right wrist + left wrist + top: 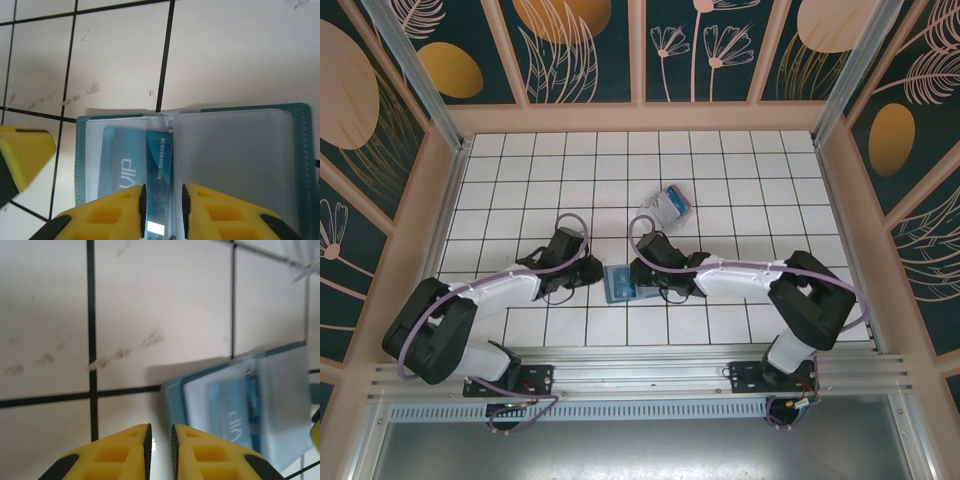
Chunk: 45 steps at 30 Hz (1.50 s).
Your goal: Put the credit cards into the card holder
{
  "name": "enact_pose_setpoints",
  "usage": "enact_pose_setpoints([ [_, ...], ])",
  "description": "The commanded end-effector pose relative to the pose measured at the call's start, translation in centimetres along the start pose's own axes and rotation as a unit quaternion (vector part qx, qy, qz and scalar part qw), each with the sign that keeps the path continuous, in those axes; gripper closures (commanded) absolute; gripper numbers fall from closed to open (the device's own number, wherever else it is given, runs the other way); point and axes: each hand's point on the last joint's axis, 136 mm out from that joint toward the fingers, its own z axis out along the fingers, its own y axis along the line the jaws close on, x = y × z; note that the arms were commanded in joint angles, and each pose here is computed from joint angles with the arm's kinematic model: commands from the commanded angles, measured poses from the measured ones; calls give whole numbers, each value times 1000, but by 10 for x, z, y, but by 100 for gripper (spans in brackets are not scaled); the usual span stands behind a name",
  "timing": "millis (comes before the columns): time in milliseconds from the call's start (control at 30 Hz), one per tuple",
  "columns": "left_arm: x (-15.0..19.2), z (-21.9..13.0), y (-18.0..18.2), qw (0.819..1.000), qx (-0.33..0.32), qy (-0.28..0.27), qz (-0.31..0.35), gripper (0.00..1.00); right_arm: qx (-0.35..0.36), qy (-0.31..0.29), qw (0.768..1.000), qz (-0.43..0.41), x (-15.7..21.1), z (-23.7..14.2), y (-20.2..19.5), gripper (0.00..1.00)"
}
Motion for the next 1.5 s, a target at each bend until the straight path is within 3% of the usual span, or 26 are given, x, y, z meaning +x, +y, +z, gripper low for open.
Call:
enact_pose_setpoints([
  [0,-24,-13,-12,999,-11,-26,33,77,18,-2,1000,-5,2,-17,-10,72],
  [300,-55,9,-40,997,2,-13,71,77,19,25,999,34,35,-23,-41,83],
  [567,-33,42,-35,995,9,55,85,79,30,48,997,50,53,-5,-55,84],
  [867,35,23,-13,994,48,96,19,83,90,28,995,-9,9,25,-56,83],
  [1000,53,6,-8,995,51,84,-4,83,51,36,998,-29,-6,46,-30,83],
  [1233,59,-10,-19,994,84,66,-35,83,6,61,996,-69,-21,74,-2,83],
  [1467,48,-30,-35,992,113,37,-52,80,-6,46,996,-77,-48,51,-3,82],
])
